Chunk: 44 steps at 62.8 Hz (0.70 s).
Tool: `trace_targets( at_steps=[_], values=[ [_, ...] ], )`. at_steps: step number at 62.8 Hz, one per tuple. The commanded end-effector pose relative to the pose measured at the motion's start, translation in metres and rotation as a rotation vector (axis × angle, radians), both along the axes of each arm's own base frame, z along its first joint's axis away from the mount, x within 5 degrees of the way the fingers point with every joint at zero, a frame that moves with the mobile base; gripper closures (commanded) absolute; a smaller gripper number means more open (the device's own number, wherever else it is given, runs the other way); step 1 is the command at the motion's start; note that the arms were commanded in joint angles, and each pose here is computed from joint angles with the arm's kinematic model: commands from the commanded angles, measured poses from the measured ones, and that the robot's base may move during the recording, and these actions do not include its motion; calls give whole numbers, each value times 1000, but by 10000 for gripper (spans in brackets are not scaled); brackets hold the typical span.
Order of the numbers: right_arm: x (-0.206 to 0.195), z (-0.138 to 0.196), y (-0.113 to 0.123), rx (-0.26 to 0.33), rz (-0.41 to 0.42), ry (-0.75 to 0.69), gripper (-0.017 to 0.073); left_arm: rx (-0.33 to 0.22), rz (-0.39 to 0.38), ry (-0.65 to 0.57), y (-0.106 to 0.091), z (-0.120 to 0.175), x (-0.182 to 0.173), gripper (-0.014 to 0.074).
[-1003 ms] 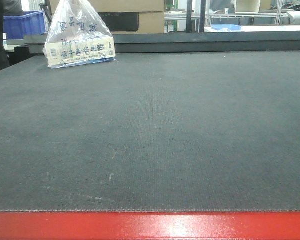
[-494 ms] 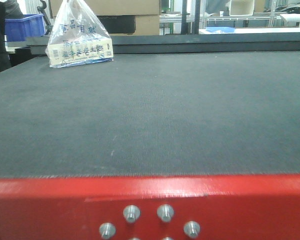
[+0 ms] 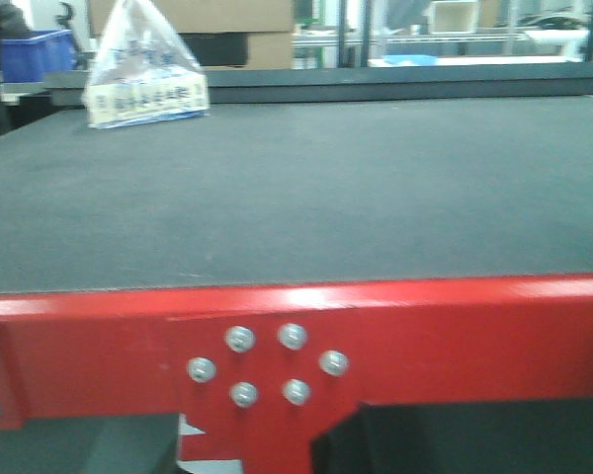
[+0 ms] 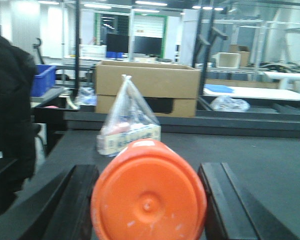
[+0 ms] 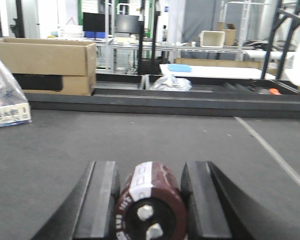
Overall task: Place cylindrical capacitor in blue bin on shelf
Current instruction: 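Drive the base to the shelf of blue bins holding both parts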
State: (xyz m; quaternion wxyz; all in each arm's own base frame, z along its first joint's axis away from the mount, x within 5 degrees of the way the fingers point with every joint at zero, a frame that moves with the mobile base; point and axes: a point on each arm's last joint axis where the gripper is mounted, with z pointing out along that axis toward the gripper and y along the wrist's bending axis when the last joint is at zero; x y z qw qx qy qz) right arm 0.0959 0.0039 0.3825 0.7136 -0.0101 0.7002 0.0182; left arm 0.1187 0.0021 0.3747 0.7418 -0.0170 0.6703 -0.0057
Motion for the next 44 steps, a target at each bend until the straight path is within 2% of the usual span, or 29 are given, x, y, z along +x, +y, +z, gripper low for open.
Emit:
trace_targets(
  at_steps=[1, 44],
  values=[
    [-1, 3, 0, -8, 0, -34, 727, -6, -3, -23, 0, 3, -2, 705],
    [-1, 3, 0, -8, 0, -34, 727, -6, -3, -23, 0, 3, -2, 705]
  ],
)
